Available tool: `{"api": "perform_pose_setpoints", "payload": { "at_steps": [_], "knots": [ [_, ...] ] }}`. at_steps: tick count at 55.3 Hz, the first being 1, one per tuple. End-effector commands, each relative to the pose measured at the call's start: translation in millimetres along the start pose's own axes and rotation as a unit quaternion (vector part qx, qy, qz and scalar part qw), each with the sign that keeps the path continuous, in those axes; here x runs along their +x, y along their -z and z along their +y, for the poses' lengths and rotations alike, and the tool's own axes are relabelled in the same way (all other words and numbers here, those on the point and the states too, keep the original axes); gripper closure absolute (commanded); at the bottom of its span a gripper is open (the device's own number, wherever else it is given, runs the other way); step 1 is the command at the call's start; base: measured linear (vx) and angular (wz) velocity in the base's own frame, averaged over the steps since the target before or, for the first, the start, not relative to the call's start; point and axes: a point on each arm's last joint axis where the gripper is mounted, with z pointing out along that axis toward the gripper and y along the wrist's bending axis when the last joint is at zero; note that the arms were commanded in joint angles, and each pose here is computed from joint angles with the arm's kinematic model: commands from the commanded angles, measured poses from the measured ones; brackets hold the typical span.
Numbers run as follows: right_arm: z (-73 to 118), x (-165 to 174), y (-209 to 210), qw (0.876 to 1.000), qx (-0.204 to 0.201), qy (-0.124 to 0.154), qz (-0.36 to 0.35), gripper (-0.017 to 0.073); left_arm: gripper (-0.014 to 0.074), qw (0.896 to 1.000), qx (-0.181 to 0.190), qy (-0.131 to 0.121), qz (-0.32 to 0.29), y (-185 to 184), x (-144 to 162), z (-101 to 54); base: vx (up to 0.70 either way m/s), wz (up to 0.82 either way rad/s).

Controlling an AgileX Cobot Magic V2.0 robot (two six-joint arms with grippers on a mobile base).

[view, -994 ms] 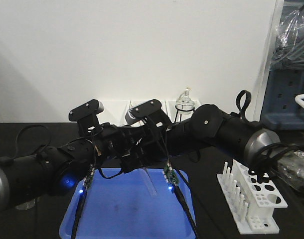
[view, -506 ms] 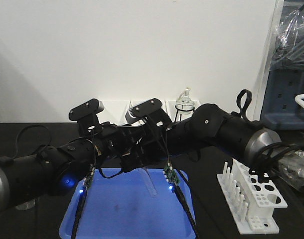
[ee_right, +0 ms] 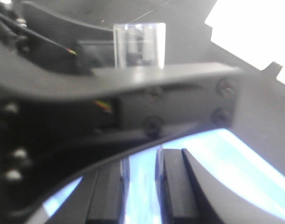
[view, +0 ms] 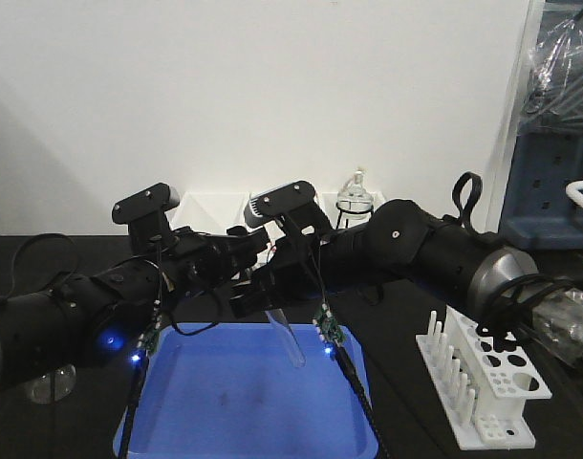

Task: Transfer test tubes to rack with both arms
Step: 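Close the right gripper on the tube and open the left gripper, then move the held tube with the right gripper above the white rack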

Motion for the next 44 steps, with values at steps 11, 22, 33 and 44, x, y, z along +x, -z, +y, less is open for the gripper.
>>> {"api": "perform_pose_setpoints", "payload": {
  "at_steps": [11, 22, 33, 44],
  "knots": [
    [-26.6, -32.9, 43.9, 0.993, 0.060, -0.036, -0.093, 0.0571, 0.0018, 0.993, 0.071, 0.000, -0.094, 25.5, -44.7, -29.2, 0.00, 0.00],
    [-58.4, -29.1, 55.7, 0.988, 0.099, -0.055, -0.107, 0.0571, 0.0018, 0.988, 0.093, -0.002, -0.120, 35.8, -56.1, -37.6, 0.00, 0.00],
    [-98.7, -31.7, 76.8, 0.966, 0.183, -0.066, -0.170, 0.0571, 0.0018, 0.987, 0.099, -0.007, -0.129, 44.0, -63.0, -42.5, 0.00, 0.00],
    [-121.7, -36.0, 104.5, 0.946, 0.235, -0.070, -0.210, 0.0571, 0.0018, 0.991, 0.078, -0.009, -0.109, 42.5, -59.5, -38.8, 0.00, 0.00]
  ]
}}
